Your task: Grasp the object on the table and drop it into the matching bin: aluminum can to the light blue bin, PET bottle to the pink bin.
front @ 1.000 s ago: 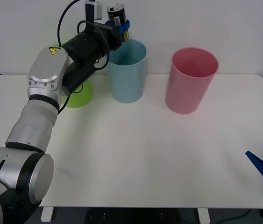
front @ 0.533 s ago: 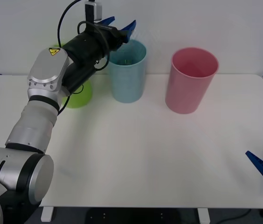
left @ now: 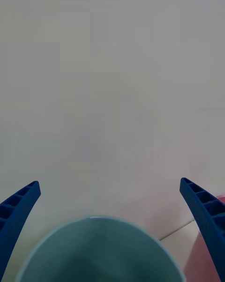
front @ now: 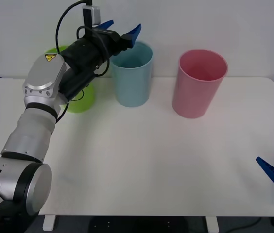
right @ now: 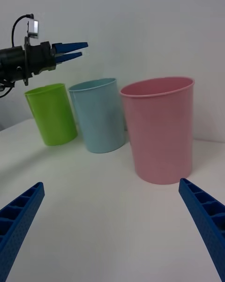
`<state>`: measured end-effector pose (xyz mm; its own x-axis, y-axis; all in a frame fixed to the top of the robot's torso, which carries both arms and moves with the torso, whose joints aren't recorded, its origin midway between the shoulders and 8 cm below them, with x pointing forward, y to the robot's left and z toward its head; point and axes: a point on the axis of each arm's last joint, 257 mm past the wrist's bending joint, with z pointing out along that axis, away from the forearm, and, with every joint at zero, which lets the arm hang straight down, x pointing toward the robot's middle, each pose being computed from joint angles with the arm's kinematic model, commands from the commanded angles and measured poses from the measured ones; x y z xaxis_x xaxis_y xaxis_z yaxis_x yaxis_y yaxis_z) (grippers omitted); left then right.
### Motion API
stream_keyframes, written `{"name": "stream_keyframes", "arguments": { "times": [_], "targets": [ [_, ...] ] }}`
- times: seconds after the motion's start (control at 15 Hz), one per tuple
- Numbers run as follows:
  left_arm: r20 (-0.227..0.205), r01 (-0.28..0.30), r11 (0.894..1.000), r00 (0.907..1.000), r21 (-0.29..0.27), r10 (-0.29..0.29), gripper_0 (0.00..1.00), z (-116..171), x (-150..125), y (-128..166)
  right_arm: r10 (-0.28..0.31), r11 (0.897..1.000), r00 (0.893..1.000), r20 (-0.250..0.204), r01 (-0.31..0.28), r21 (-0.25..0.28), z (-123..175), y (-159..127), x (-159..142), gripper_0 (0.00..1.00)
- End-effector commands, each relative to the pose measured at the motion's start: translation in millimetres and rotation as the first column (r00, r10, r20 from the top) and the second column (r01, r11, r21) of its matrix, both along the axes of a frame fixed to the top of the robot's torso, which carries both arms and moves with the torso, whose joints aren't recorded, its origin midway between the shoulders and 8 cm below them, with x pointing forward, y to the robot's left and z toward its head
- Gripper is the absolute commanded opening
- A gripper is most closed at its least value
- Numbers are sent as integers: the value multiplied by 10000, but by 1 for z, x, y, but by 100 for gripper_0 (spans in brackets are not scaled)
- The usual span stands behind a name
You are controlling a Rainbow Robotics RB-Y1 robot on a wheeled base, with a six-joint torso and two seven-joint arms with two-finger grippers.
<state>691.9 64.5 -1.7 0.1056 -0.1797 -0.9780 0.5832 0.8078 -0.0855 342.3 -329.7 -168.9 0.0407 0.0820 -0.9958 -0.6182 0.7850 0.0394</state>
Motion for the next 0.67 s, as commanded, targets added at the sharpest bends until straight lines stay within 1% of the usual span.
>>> {"name": "stream_keyframes", "arguments": {
  "times": [0.07, 0.27, 0.67],
  "targets": [
    [234, 89, 9997, 9997, -211, -84, 100, 2, -13, 16, 0, 10000, 10000, 0, 0, 0, 0, 0, 0, 100],
    [276, 209, 9991, 9994, -365, -199, 100, -6, -27, 30, 0, 10000, 10000, 0, 0, 0, 0, 0, 0, 100],
    [581, 59, 9988, 9983, -484, -31, 100, -19, -63, 70, 0, 10000, 10000, 0, 0, 0, 0, 0, 0, 100]
  ]
}}
